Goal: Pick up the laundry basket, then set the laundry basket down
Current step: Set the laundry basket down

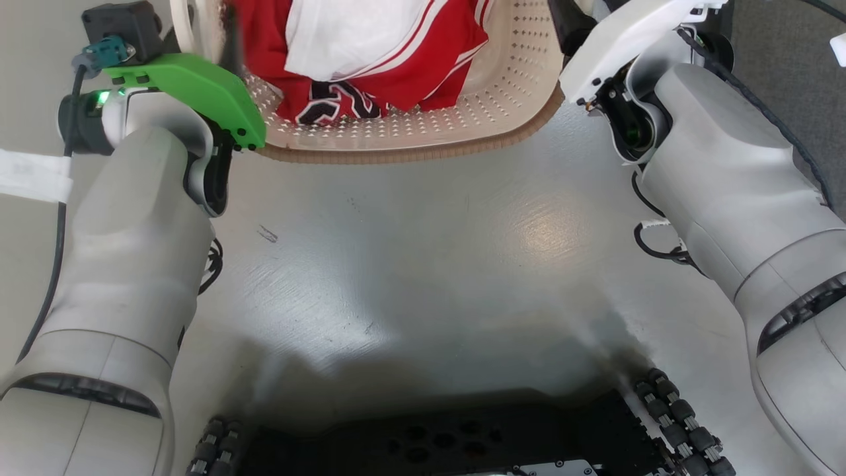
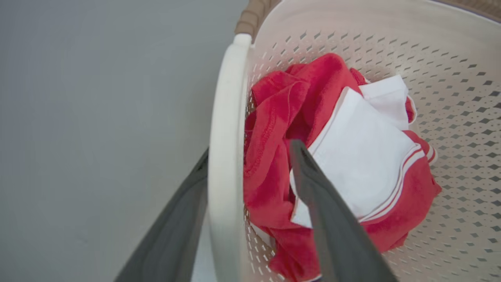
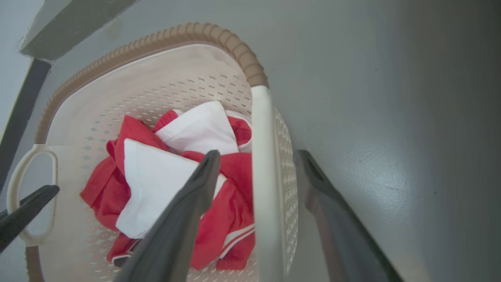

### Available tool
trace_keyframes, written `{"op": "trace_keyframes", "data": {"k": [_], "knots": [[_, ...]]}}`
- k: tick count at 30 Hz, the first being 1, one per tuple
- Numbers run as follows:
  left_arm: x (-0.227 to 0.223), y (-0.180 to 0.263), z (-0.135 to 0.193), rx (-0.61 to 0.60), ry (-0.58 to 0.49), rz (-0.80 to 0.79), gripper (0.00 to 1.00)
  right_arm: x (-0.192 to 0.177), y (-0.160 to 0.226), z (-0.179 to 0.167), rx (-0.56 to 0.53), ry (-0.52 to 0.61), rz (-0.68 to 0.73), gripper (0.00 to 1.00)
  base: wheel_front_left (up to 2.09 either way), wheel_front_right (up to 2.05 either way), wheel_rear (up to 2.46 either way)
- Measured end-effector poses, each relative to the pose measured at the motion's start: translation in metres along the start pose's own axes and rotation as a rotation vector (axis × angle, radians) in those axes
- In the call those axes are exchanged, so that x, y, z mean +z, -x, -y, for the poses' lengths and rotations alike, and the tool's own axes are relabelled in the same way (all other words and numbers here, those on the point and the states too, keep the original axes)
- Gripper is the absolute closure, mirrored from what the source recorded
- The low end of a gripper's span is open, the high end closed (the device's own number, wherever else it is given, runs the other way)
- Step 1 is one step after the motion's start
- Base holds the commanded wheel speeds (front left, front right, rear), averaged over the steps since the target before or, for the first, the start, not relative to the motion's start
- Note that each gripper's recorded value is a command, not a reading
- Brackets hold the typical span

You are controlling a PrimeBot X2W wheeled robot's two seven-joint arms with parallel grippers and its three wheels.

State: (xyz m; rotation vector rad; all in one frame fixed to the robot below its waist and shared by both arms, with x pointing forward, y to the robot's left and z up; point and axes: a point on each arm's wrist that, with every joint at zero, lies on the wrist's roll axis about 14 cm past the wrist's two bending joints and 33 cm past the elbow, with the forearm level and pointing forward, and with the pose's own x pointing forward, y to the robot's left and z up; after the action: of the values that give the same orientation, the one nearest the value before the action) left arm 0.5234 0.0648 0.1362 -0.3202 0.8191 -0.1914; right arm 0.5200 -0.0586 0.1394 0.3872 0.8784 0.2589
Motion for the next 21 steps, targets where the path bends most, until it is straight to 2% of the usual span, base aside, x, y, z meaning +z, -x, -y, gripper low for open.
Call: {"op": "trace_keyframes", "data": {"k": [21], "knots": [[0.01, 0.004, 0.005, -0.004, -0.012, 0.016, 0.0, 0.019, 0.005, -0.001, -0.007, -0.009, 0.043, 0.0, 0.0, 0.0, 0.0]]}}
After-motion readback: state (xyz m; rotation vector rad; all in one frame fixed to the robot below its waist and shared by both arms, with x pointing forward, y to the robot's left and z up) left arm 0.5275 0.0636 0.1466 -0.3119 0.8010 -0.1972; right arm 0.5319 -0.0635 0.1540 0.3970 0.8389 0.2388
